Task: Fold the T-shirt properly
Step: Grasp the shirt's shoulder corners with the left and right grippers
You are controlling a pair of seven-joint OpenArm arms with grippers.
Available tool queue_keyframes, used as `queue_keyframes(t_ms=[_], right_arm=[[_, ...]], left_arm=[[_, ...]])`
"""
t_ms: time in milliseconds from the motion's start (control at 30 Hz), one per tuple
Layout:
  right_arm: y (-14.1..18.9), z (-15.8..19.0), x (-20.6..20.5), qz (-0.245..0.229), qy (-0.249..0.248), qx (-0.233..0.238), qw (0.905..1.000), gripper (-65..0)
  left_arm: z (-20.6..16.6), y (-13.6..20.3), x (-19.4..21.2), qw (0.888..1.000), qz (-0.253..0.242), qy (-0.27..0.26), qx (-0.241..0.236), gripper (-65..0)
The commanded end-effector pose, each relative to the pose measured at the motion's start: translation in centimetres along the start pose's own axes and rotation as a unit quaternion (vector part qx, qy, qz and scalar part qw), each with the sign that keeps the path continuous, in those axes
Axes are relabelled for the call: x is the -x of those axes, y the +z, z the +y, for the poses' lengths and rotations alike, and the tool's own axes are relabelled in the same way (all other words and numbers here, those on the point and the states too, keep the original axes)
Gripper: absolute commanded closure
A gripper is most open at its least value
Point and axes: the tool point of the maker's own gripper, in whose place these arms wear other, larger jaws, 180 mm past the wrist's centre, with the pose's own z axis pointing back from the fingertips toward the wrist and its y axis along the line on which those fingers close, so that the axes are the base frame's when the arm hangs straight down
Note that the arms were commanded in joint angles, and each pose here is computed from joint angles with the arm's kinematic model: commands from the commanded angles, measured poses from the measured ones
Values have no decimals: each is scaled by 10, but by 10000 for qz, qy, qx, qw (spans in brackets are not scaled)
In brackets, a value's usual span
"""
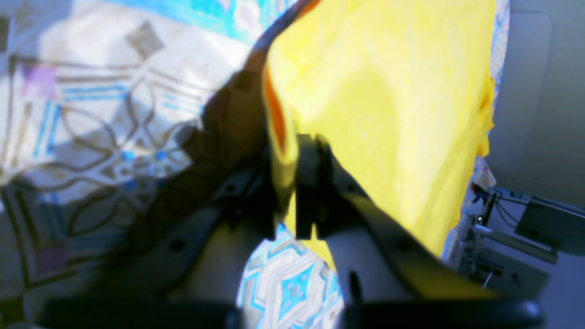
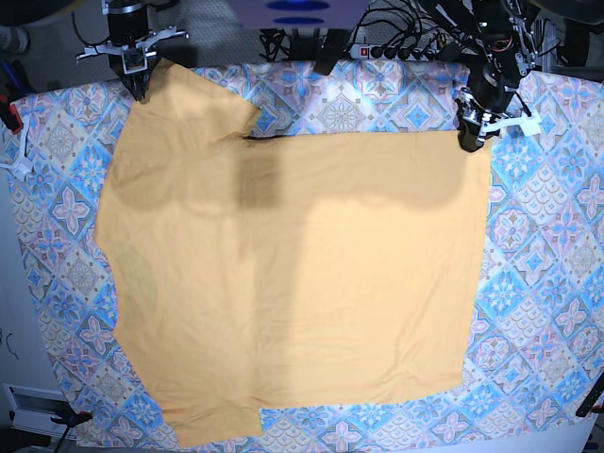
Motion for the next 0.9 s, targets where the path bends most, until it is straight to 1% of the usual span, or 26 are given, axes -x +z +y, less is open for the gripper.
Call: queue_keyframes(t_ms=[0, 33, 133, 300, 400, 500, 600, 667, 733, 767, 867], right_arm=[[1, -6, -4, -63, 30, 66, 10000, -16], [-1, -7, -4, -22, 27, 83, 10000, -16], [-6, -8, -6, -31, 31, 107, 9999, -29], [-12, -13, -25, -240, 3, 181, 9995, -87], [-21, -15, -23, -35, -59, 233, 9997, -135], [-29, -23, -27, 65, -533, 399, 9978, -197], [-36, -31, -37, 31, -1267, 558, 9904, -241], [-39, -36, -43, 16, -1640, 602, 9846, -250], [-40, -40, -48, 36, -1764, 535, 9828, -248], [-41, -37, -50, 66, -1865, 446, 9814, -250], [-43, -33, -50, 137, -2229, 310, 9743, -251]], left_arm=[[-3, 2, -5, 9999, -49, -66, 65, -13], [-3, 3, -4, 10000, -39, -67, 60, 0], [1, 4, -3, 10000, -22, -71, 21, 0], [0, 5, -4, 10000, -26, -83, 25, 0], [2, 5, -3, 9999, -10, -153, -19, 0], [5, 5, -2, 9995, 23, -292, -108, 0], [5, 5, -2, 9994, 27, -311, -120, 0], [5, 5, -2, 9994, 27, -311, -120, 0], [5, 5, -2, 9994, 27, -311, -120, 0], [5, 5, -2, 9994, 27, -311, -120, 0], [5, 4, -2, 9994, 24, -312, -113, 0]])
